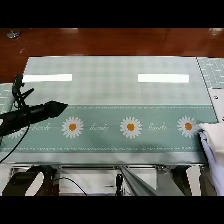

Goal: Fold the shirts.

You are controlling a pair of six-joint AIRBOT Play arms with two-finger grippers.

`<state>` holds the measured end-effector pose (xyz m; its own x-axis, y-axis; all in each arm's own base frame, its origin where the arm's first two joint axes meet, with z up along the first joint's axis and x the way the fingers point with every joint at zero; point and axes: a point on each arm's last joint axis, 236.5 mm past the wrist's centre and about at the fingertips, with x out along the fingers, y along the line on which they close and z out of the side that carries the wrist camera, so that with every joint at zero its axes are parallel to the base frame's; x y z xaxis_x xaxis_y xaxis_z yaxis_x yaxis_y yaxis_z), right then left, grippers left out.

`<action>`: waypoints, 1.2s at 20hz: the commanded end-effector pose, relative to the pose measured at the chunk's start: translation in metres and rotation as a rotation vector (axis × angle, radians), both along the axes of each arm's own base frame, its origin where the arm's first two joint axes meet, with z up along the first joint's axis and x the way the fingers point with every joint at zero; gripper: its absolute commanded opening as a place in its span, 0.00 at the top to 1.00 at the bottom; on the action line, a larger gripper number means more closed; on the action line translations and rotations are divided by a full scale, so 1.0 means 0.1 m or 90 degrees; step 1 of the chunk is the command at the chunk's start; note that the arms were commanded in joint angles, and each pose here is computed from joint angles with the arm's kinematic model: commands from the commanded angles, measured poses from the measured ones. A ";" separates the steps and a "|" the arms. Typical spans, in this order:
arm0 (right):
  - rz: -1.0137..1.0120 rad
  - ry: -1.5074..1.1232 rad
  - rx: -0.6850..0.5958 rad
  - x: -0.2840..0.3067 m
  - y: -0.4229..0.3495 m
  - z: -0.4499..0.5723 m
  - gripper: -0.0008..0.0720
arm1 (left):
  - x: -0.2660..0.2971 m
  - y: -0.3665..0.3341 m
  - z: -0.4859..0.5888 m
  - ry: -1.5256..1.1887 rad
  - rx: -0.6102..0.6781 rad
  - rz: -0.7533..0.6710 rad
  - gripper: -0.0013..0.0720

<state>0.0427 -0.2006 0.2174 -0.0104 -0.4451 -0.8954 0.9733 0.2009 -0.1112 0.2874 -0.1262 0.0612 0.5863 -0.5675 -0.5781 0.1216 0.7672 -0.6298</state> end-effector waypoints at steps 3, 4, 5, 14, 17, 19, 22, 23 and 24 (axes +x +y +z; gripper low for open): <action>0.074 -0.088 -0.011 0.50 -0.22 0.00 0.37 | 0.15 0.08 0.10 -0.034 -0.007 0.039 0.95; 0.119 -0.152 -0.001 0.81 -0.21 0.02 0.63 | 0.23 0.09 0.19 -0.049 -0.020 0.055 0.95; 0.191 -0.247 0.007 1.25 -0.15 0.12 0.93 | 0.31 0.09 0.31 -0.064 -0.027 0.057 0.95; 0.868 -0.362 0.056 3.64 2.49 -0.07 0.96 | 1.02 -0.99 1.94 -0.228 0.060 -0.223 0.95; 0.933 -0.145 0.033 3.65 2.85 -1.18 0.96 | 1.04 -1.01 1.12 -0.148 0.239 -0.252 0.95; 0.871 -0.043 0.035 3.59 2.59 -1.67 0.96 | 1.11 -0.53 0.48 -0.036 0.345 -0.189 0.95; 0.823 0.013 0.059 3.53 2.33 -1.89 0.96 | 1.10 -0.17 0.10 0.060 0.334 -0.118 0.95; 0.816 0.012 0.058 3.53 2.28 -1.88 0.96 | 1.11 -0.12 0.07 0.065 0.334 -0.112 0.95; 0.814 0.019 0.056 3.52 2.24 -1.88 0.96 | 1.12 -0.09 0.07 0.066 0.335 -0.109 0.95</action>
<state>0.3992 0.0389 0.0459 0.4067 -0.0239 -0.9133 0.0542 0.9985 -0.0020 0.3982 -0.1631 0.0921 0.4567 -0.3603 -0.8134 0.3117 0.9212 -0.2331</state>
